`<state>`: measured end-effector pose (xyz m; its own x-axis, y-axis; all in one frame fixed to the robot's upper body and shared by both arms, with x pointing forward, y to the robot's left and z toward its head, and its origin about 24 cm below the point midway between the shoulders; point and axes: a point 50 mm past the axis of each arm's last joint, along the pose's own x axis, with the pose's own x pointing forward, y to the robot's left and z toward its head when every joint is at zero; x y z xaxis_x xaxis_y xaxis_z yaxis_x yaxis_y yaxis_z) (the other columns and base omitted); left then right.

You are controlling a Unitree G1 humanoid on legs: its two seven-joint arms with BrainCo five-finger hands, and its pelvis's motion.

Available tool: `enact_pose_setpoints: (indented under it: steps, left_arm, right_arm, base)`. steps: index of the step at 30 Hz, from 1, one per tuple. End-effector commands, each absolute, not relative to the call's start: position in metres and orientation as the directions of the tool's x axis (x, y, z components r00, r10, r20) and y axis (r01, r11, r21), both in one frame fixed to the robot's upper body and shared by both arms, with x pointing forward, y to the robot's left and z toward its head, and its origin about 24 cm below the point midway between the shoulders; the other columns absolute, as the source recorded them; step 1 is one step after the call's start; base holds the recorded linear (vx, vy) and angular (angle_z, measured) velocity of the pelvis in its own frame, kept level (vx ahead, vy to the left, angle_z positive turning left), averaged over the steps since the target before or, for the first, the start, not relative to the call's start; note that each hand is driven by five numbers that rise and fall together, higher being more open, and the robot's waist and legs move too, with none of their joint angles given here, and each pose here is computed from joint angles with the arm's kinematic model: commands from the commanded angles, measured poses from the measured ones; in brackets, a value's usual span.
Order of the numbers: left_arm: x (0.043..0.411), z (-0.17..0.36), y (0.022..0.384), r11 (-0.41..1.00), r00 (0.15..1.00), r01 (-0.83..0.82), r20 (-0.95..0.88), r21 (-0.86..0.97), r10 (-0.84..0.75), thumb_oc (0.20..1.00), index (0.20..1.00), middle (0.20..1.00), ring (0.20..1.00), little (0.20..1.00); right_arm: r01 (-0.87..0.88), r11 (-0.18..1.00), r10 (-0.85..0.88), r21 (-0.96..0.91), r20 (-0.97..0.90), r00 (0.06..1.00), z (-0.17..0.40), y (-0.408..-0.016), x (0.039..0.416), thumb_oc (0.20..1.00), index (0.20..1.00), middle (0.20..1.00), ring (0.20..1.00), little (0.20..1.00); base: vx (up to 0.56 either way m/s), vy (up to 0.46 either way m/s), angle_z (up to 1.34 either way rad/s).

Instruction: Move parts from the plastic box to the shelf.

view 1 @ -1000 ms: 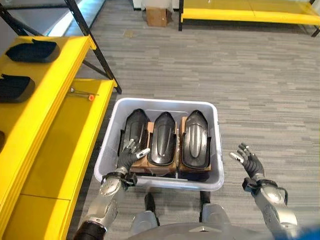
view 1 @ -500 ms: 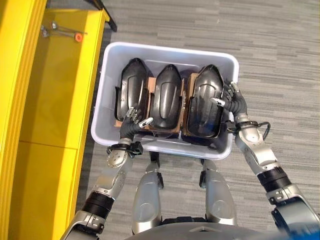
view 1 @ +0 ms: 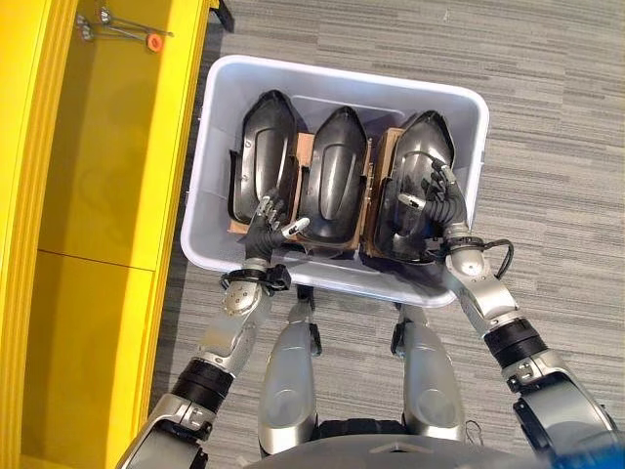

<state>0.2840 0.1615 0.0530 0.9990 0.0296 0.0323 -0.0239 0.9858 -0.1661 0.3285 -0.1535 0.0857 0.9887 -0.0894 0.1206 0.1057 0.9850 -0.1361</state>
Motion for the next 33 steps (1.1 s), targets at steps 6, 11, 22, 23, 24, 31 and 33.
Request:
enact_pose_setpoints:
  steps: [6, 11, 22, 23, 24, 31, 33]
  left_arm:
    - [0.283, 0.067, 0.161, 0.984, 0.992, -0.019, 0.122, -0.176, 0.041, 1.0, 1.0, 1.0, 1.0, 1.0]
    - [0.282, 0.068, 0.156, 0.982, 0.992, 0.001, 0.128, -0.191, 0.024, 1.0, 1.0, 1.0, 1.0, 1.0]
    - [0.282, 0.071, 0.157, 0.982, 0.989, 0.014, 0.145, -0.19, 0.014, 1.0, 1.0, 1.0, 1.0, 1.0]
    - [0.282, 0.071, 0.158, 0.982, 0.989, 0.013, 0.149, -0.188, 0.016, 1.0, 1.0, 1.0, 1.0, 1.0]
    - [0.282, 0.072, 0.158, 0.982, 0.989, 0.011, 0.15, -0.188, 0.018, 1.0, 1.0, 1.0, 1.0, 1.0]
    - [0.283, 0.071, 0.159, 0.983, 0.988, 0.009, 0.15, -0.184, 0.019, 1.0, 1.0, 1.0, 1.0, 1.0]
    - [0.284, 0.071, 0.158, 0.983, 0.989, 0.009, 0.149, -0.183, 0.019, 1.0, 1.0, 1.0, 1.0, 1.0]
  right_arm:
    - [0.09, 0.989, -0.069, -0.118, 0.171, 0.983, 0.092, -0.142, 0.329, 1.0, 1.0, 1.0, 1.0, 1.0]
    - [0.051, 0.984, -0.027, -0.17, 0.137, 0.99, 0.087, -0.131, 0.335, 1.0, 1.0, 1.0, 1.0, 1.0]
    - [-0.03, 0.931, 0.064, -0.365, 0.082, 0.995, 0.077, -0.12, 0.343, 1.0, 1.0, 1.0, 1.0, 1.0]
    - [-0.036, 0.916, 0.073, -0.399, 0.076, 0.994, 0.076, -0.121, 0.345, 1.0, 1.0, 1.0, 1.0, 1.0]
    - [-0.038, 0.91, 0.075, -0.412, 0.073, 0.995, 0.076, -0.122, 0.345, 1.0, 1.0, 1.0, 1.0, 1.0]
    - [-0.019, 0.893, 0.062, -0.451, 0.081, 0.995, 0.078, -0.129, 0.347, 1.0, 1.0, 1.0, 1.0, 1.0]
    - [-0.005, 0.891, 0.056, -0.455, 0.1, 0.993, 0.08, -0.132, 0.346, 1.0, 1.0, 1.0, 1.0, 1.0]
  base:
    - [0.0, 0.0, 0.0]
    - [0.0, 0.01, 0.04]
    - [0.0, 0.0, 0.01]
    - [-0.01, 0.008, 0.09]
    - [-0.01, 0.008, 0.08]
    - [0.0, 0.001, 0.01]
    - [0.0, 0.0, 0.0]
